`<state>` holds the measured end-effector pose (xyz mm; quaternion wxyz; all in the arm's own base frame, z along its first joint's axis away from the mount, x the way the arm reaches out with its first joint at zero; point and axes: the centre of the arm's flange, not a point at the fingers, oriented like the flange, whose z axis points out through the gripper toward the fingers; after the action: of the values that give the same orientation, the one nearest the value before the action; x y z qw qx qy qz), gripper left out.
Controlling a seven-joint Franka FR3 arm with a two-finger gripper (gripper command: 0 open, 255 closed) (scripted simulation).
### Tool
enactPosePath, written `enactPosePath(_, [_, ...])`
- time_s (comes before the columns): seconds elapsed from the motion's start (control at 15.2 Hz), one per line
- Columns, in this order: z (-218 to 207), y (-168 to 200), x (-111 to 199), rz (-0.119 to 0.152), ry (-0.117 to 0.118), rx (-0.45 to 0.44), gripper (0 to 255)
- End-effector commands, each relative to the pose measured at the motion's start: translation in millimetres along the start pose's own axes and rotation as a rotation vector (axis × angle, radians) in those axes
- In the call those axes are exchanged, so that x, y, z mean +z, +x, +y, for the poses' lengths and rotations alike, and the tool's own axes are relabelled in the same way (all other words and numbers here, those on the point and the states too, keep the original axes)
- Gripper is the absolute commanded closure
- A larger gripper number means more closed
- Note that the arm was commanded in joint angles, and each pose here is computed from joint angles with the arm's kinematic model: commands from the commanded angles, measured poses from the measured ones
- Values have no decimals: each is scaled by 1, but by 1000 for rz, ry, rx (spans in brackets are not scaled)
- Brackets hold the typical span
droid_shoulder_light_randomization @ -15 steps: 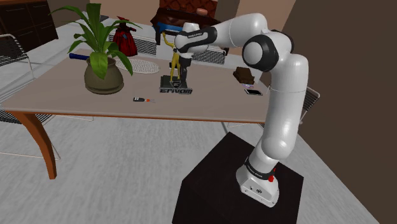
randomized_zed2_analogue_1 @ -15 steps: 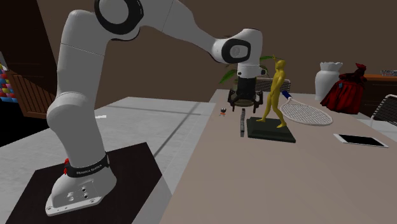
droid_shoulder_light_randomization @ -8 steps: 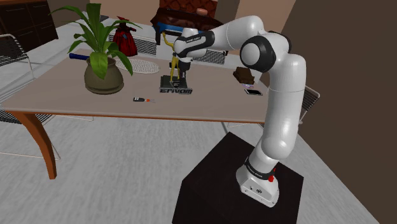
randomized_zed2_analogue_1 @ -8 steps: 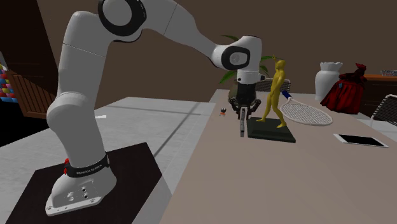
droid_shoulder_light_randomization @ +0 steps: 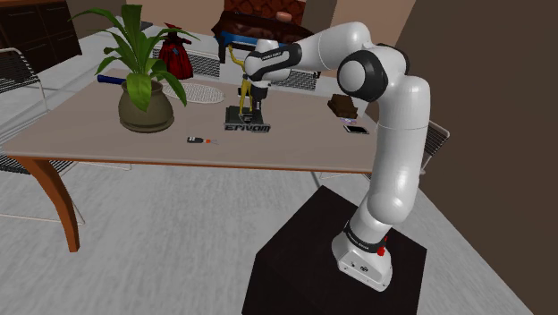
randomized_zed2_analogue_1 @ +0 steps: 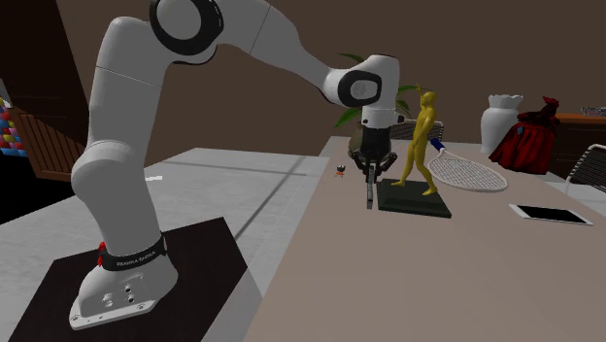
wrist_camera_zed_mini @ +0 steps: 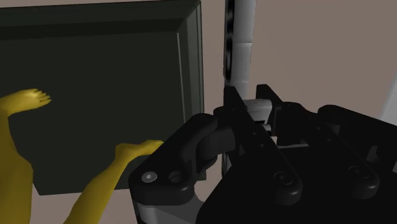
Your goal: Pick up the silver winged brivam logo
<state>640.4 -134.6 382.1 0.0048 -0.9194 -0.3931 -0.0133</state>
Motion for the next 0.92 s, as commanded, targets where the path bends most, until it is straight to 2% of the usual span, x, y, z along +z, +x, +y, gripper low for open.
enactPosePath(0.0, [0,0,-5,0,0,0,255])
enactPosePath(0.86, [0,2,-74,0,0,0,255])
